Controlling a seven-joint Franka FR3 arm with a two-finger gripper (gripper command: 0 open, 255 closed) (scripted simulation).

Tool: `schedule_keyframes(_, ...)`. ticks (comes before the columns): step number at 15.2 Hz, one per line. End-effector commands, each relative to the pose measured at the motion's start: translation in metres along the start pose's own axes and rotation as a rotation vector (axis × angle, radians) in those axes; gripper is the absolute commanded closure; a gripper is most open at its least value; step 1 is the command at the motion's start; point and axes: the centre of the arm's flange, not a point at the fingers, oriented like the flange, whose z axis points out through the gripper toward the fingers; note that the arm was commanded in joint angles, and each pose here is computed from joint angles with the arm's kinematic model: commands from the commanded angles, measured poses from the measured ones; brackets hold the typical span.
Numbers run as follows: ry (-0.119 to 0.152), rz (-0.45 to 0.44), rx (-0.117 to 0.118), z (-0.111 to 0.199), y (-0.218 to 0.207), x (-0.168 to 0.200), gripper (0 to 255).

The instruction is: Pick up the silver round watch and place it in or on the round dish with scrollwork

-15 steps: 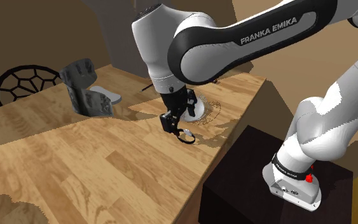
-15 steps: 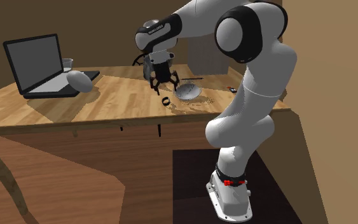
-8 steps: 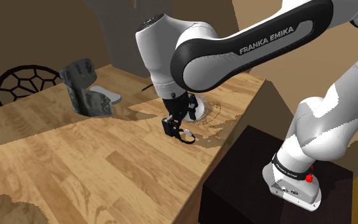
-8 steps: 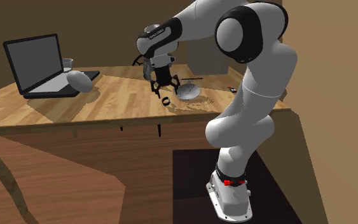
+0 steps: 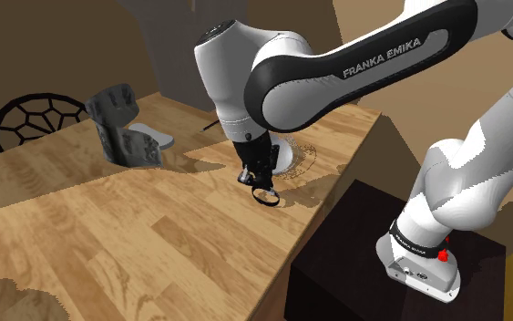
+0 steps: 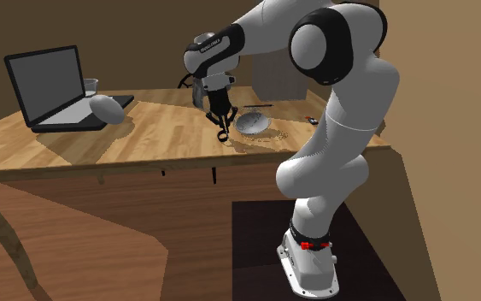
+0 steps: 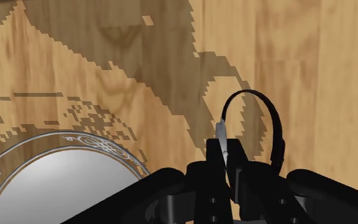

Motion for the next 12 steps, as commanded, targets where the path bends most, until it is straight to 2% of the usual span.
schedule_keyframes(1,0.000,0.000,0.000,0.000,0.000,0.000,255)
schedule_keyframes(5,0.000,0.000,0.000,0.000,0.000,0.000,255)
schedule_keyframes(12,0.000,0.000,0.000,-0.036,0.007,-0.005,255)
